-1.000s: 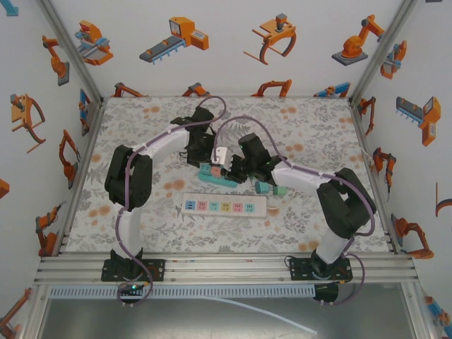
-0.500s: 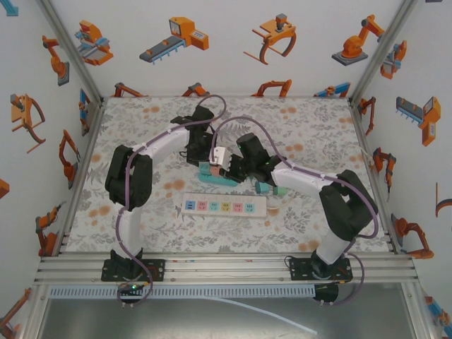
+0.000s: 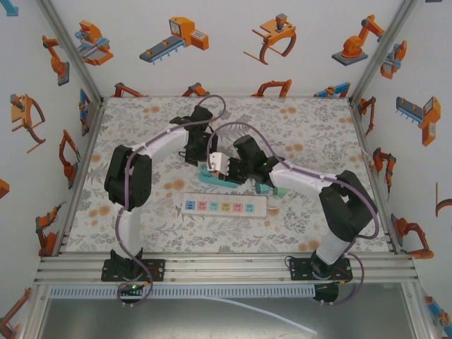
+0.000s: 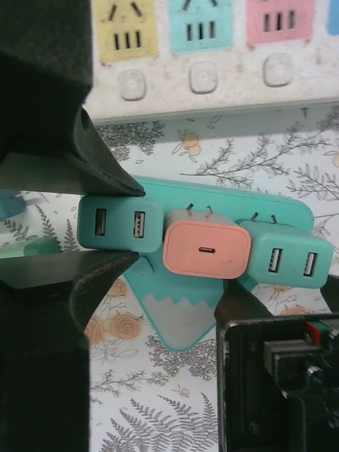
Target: Pull the plug off the socket
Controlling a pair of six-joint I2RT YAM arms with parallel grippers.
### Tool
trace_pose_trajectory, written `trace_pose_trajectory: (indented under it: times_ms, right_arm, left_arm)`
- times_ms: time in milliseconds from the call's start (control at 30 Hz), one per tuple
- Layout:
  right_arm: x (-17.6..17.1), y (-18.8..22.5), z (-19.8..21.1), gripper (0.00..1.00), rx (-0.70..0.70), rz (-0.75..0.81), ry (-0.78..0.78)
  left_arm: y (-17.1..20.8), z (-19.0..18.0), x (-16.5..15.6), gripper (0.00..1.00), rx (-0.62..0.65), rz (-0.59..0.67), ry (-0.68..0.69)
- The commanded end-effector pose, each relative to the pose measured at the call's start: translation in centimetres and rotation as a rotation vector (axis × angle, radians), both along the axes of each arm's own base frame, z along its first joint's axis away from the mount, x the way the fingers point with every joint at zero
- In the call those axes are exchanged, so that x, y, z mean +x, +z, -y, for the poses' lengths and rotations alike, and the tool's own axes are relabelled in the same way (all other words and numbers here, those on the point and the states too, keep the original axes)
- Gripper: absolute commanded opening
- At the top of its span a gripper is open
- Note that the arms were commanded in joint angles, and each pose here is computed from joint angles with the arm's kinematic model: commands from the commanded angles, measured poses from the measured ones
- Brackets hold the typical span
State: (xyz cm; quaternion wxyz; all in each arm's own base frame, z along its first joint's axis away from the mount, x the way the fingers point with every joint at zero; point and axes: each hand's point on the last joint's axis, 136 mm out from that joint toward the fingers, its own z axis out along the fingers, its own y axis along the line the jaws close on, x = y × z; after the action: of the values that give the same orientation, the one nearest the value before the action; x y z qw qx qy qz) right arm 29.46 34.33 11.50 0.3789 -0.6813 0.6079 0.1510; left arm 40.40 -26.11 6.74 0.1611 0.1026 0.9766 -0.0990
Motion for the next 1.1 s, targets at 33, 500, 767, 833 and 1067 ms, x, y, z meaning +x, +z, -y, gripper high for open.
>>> trace_pose_trajectory:
  times_ms: [33,500,767,833,1067]
  right_arm:
    - [-2.9,1.3,1.0,0.18,0.051,-0.056,0.249]
    - [-1.8,-0.3,1.6,0.14,0.03,-0.052,0.388]
    - [-0.1,-0.6,1.9,0.14,-0.02,0.033,0.372]
    - [0.0,0.0,1.7,0.13,-0.006,0.044,0.374]
    - [0.7,4.3,0.6,0.13,0.122,0.022,0.334]
  left_arm:
    - [-2.0,2.4,-1.3,0.68,-0.098,-0.008,-0.126]
    - [-3.1,5.5,-3.1,0.79,-0.21,-0.081,-0.211]
    - [-5.4,5.0,-5.8,0.72,0.024,-0.121,-0.301]
    - [-6.4,4.3,-5.8,0.7,0.074,-0.15,-0.281]
    - [-8.3,1.3,-5.6,0.65,0.243,-0.173,-0.263]
